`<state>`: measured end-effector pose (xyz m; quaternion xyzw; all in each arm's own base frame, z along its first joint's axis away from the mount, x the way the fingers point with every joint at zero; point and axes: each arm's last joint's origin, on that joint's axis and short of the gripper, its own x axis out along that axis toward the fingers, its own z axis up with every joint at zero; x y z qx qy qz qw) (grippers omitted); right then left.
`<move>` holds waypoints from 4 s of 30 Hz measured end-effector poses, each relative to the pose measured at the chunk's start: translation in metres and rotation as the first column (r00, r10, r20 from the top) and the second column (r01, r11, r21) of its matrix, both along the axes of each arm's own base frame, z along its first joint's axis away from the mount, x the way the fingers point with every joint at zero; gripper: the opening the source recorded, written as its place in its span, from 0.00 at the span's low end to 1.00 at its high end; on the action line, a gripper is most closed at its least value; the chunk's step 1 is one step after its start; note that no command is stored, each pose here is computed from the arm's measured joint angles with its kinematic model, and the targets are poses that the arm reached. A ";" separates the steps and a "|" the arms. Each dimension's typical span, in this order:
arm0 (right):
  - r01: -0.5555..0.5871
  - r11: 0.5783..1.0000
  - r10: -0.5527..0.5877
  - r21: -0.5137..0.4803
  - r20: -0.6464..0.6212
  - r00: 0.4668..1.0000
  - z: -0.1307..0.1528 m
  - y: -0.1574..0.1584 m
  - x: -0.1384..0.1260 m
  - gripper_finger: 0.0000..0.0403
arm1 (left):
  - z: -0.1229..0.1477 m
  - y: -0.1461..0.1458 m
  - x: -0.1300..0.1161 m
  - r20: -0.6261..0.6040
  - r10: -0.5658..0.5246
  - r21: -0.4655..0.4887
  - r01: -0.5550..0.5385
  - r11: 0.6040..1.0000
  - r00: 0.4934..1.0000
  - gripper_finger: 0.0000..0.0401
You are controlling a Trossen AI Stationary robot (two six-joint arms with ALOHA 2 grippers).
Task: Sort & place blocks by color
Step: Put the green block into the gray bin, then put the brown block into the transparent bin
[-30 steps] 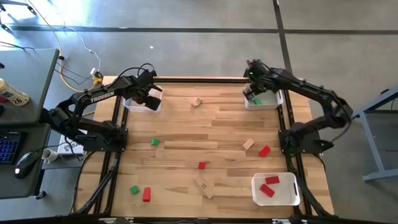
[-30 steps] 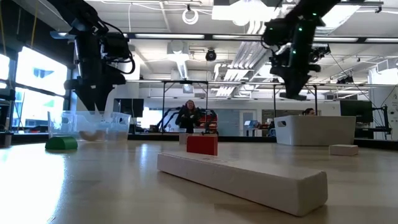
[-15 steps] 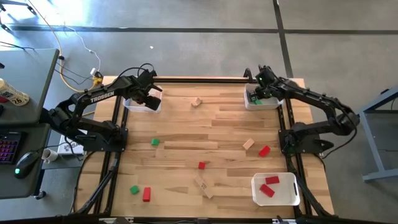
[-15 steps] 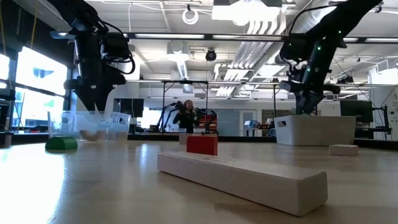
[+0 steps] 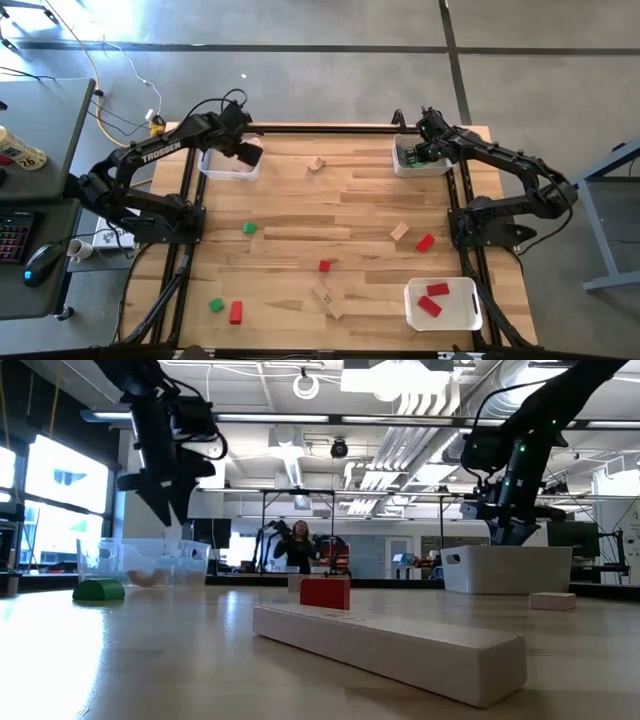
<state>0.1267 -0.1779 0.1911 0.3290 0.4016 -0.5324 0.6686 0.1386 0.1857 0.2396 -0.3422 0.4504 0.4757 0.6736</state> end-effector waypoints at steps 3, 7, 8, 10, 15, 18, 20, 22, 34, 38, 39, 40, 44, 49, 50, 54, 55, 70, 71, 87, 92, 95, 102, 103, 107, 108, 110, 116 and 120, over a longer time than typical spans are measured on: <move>-0.005 1.000 0.005 0.013 0.018 1.000 0.000 0.000 0.000 0.22 | 0.010 0.002 0.008 0.046 -0.004 0.046 0.002 0.999 0.999 0.40; -0.013 1.000 0.012 0.022 0.030 0.999 0.000 0.000 0.000 0.31 | 0.019 0.003 0.024 0.150 -0.028 0.133 0.008 0.991 0.988 0.40; -0.013 1.000 0.012 0.022 0.030 0.999 0.000 0.000 0.000 0.33 | 0.021 0.003 0.028 0.182 -0.040 0.150 0.012 0.989 0.983 0.40; -0.012 1.000 0.012 0.021 0.029 1.000 0.000 0.000 0.000 0.38 | 0.025 0.003 0.037 0.255 -0.073 0.182 0.026 0.983 0.964 0.40; -0.018 1.000 0.017 0.019 0.040 0.999 0.003 -0.001 0.001 0.48 | 0.036 -0.001 0.059 0.371 -0.187 0.292 0.077 0.953 0.909 0.40; -0.039 0.999 0.038 0.020 0.080 0.996 0.010 -0.004 0.004 0.51 | 0.042 -0.004 0.068 0.409 -0.239 0.349 0.091 0.933 0.881 0.40; -0.042 0.999 0.039 0.021 0.103 0.994 0.015 -0.005 0.006 0.51 | 0.045 -0.006 0.072 0.425 -0.265 0.379 0.096 0.920 0.865 0.40; -0.050 0.999 0.048 0.015 0.114 0.992 0.022 -0.007 0.008 0.51 | 0.048 -0.007 0.077 0.444 -0.288 0.405 0.097 0.909 0.849 0.40; -0.095 0.990 0.110 -0.102 0.161 0.981 0.067 -0.020 0.018 0.52 | 0.063 -0.006 0.090 0.448 -0.388 0.572 0.075 0.817 0.806 0.40; -0.094 0.988 0.114 -0.121 0.171 0.979 0.074 -0.021 0.019 0.52 | 0.079 -0.004 0.090 0.392 -0.405 0.619 0.088 0.780 0.826 0.40; -0.094 0.988 0.114 -0.121 0.172 0.979 0.074 -0.021 0.019 0.52 | 0.083 -0.004 0.090 0.378 -0.401 0.625 0.089 0.775 0.834 0.40; -0.094 0.988 0.114 -0.122 0.172 0.979 0.074 -0.021 0.019 0.52 | 0.087 -0.004 0.090 0.362 -0.398 0.631 0.092 0.770 0.843 0.40; -0.095 0.989 0.113 -0.113 0.167 0.980 0.073 -0.021 0.018 0.52 | 0.096 0.000 0.092 0.318 -0.385 0.649 0.098 0.754 0.866 0.40; -0.094 0.989 0.113 -0.115 0.167 0.979 0.074 -0.021 0.018 0.52 | 0.095 0.015 0.104 0.297 -0.367 0.612 0.119 0.782 0.882 0.40; -0.095 0.989 0.113 -0.115 0.167 0.979 0.074 -0.021 0.019 0.52 | 0.093 0.017 0.107 0.287 -0.361 0.597 0.129 0.792 0.887 0.40; -0.097 0.988 0.116 -0.116 0.166 0.979 0.074 -0.021 0.019 0.52 | 0.077 0.027 0.122 0.248 -0.348 0.539 0.170 0.825 0.904 0.40; -0.097 0.989 0.116 -0.116 0.165 0.979 0.074 -0.021 0.018 0.52 | 0.072 0.028 0.125 0.247 -0.342 0.524 0.172 0.834 0.907 0.40; -0.092 0.989 0.110 -0.119 0.156 0.982 0.074 -0.021 0.018 0.52 | -0.015 0.037 0.168 0.268 -0.325 0.216 0.272 0.938 0.907 0.43; -0.089 0.989 0.107 -0.121 0.153 0.982 0.074 -0.021 0.018 0.52 | -0.020 0.036 0.170 0.266 -0.328 0.205 0.279 0.938 0.907 0.44; -0.090 0.989 0.107 -0.118 0.153 0.982 0.073 -0.020 0.019 0.52 | -0.058 0.036 0.183 0.245 -0.285 0.098 0.269 0.958 0.927 0.59; -0.097 0.987 0.114 -0.126 0.139 0.984 0.073 -0.017 0.022 0.52 | -0.059 0.037 0.182 0.227 -0.274 0.107 0.256 0.961 0.935 0.60; -0.104 0.986 0.121 -0.129 0.136 0.983 0.073 -0.016 0.024 0.52 | -0.059 0.037 0.182 0.210 -0.281 0.113 0.262 0.958 0.937 0.60; -0.126 0.984 0.144 -0.129 0.136 0.980 0.073 -0.012 0.029 0.52 | -0.059 0.036 0.181 0.191 -0.290 0.118 0.271 0.955 0.938 0.60; -0.130 0.983 0.147 -0.128 0.136 0.980 0.073 -0.012 0.029 0.52 | -0.060 0.035 0.181 0.183 -0.288 0.115 0.271 0.956 0.940 0.60; -0.137 0.982 0.154 -0.128 0.137 0.978 0.073 -0.010 0.031 0.52 | -0.070 0.034 0.184 0.153 -0.305 0.089 0.294 0.952 0.940 0.60; -0.139 0.982 0.157 -0.128 0.138 0.978 0.073 -0.010 0.032 0.52 | -0.074 0.033 0.185 0.149 -0.307 0.081 0.298 0.951 0.940 0.60; -0.143 0.981 0.161 -0.127 0.138 0.977 0.073 -0.009 0.033 0.52 | -0.081 0.032 0.188 0.143 -0.313 0.074 0.305 0.949 0.939 0.60; -0.146 0.981 0.164 -0.127 0.140 0.977 0.073 -0.008 0.034 0.52 | -0.101 0.030 0.192 0.100 -0.301 0.044 0.298 0.954 0.948 0.60; -0.146 0.981 0.163 -0.126 0.140 0.977 0.073 -0.008 0.034 0.52 | -0.109 0.031 0.193 0.080 -0.295 0.034 0.293 0.955 0.952 0.60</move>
